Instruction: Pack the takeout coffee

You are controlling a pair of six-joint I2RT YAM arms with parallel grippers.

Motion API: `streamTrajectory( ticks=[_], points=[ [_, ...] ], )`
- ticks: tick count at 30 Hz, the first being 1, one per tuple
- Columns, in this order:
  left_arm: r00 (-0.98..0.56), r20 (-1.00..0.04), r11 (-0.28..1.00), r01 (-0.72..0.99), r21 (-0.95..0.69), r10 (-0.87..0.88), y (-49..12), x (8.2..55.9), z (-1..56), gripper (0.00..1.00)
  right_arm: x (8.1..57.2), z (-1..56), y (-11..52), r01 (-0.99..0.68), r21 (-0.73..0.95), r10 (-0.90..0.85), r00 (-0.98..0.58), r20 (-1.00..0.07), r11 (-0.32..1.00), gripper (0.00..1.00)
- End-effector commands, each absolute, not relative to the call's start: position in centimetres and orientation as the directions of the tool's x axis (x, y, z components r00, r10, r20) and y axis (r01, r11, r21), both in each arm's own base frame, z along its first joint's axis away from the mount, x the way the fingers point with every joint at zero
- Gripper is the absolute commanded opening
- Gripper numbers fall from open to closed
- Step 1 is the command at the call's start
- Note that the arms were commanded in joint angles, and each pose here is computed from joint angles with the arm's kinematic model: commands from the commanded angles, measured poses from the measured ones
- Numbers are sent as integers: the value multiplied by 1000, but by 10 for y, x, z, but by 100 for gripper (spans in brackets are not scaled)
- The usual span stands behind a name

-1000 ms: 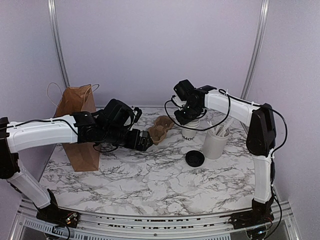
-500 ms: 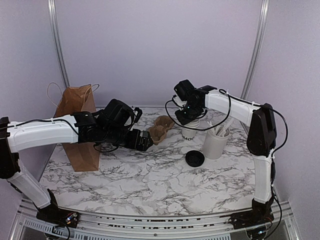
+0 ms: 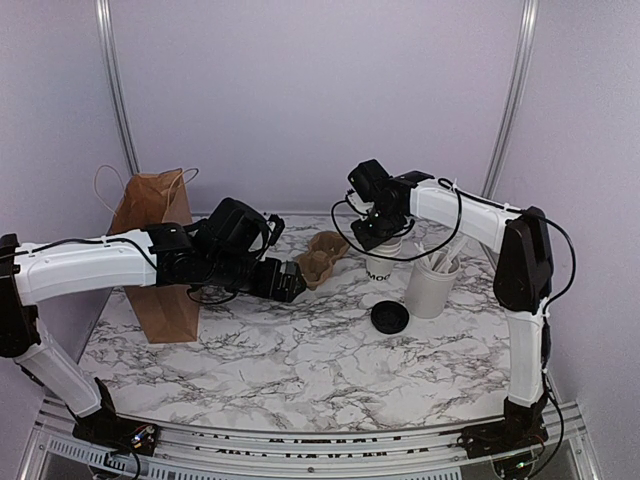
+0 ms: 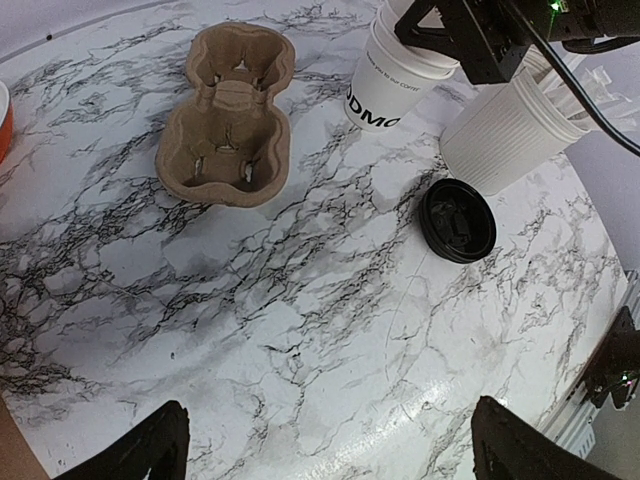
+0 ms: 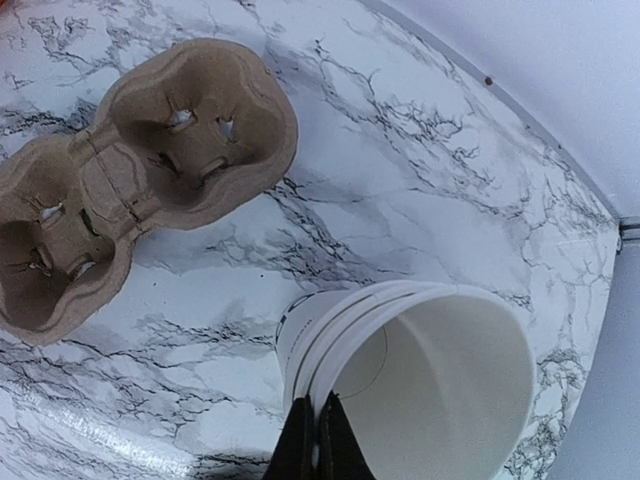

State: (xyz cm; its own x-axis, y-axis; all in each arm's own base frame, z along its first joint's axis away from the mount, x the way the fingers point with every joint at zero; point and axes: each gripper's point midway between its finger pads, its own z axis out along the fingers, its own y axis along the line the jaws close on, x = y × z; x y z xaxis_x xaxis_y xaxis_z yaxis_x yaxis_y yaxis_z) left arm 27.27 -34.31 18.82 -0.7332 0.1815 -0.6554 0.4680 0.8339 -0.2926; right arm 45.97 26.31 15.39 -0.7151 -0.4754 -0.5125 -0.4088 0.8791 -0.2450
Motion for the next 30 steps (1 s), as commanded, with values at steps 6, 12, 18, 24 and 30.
streamTrajectory(
  ticks=[6, 12, 18, 24, 30],
  points=[
    [-726, -668, 821, 477, -314, 167, -350, 277, 198, 99, 462, 196, 265, -384, -316, -497, -660, -563, 868, 4],
    [-728, -664, 822, 476, -312, 170, -350, 276, 195, 99, 458, 209, 279, -422, -260, -488, -639, -595, 869, 8],
    [-734, -661, 821, 468, -327, 155, -353, 278, 194, 99, 448, 210, 293, -455, -252, -508, -628, -590, 854, 2],
    [-756, -647, 826, 424, -372, 96, -362, 286, 190, 99, 429, 207, 317, -517, -224, -539, -608, -584, 826, 0],
    [-789, -614, 800, 363, -477, -8, -379, 294, 184, 99, 403, 196, 327, -566, -169, -549, -612, -569, 807, 0]
  ],
)
